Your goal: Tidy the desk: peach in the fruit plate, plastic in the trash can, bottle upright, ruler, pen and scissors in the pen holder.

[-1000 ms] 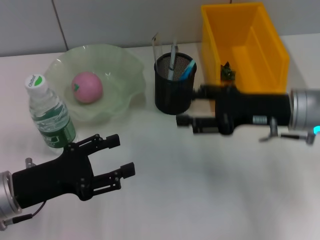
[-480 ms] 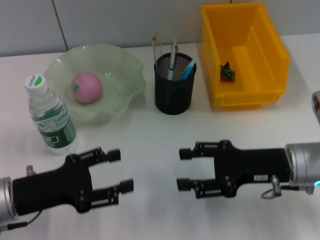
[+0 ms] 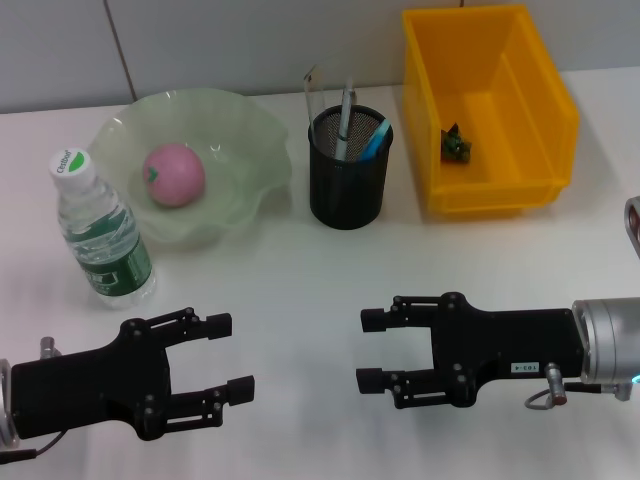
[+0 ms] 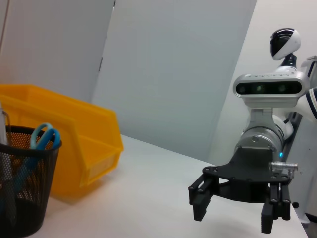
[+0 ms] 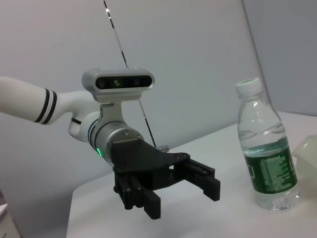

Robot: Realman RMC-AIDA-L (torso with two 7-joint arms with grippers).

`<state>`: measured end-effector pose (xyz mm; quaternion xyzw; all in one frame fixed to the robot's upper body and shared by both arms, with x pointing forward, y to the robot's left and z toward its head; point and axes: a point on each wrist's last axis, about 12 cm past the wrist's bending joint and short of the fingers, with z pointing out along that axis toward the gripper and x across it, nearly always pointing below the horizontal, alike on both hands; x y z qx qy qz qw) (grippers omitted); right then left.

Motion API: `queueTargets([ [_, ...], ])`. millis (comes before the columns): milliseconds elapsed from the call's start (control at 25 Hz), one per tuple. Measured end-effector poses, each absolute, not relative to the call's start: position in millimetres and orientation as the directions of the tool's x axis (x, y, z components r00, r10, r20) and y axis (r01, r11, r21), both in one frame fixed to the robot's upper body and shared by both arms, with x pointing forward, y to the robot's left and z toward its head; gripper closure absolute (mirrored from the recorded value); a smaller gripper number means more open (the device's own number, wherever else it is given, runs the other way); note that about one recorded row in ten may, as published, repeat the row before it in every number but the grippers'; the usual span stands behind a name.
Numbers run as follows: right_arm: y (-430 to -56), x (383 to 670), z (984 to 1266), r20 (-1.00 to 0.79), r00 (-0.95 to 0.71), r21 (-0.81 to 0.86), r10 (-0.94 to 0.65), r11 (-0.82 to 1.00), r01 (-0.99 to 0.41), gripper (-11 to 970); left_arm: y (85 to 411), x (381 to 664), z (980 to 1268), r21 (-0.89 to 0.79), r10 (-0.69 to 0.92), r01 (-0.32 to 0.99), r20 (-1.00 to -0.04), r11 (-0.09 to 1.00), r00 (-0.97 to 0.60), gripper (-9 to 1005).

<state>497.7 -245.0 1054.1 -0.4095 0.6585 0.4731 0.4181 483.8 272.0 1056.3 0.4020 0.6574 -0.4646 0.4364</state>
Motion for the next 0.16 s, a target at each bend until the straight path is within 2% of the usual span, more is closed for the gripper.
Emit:
queueTargets([
  [160, -245.3, 498.8, 1055.5, -0.941, -0.309, 0.275, -0.138, 0.219, -0.936, 223, 272.4, 484.5, 1057.7, -0.253, 0.125, 0.937, -0.949, 0.242, -0.289, 199],
])
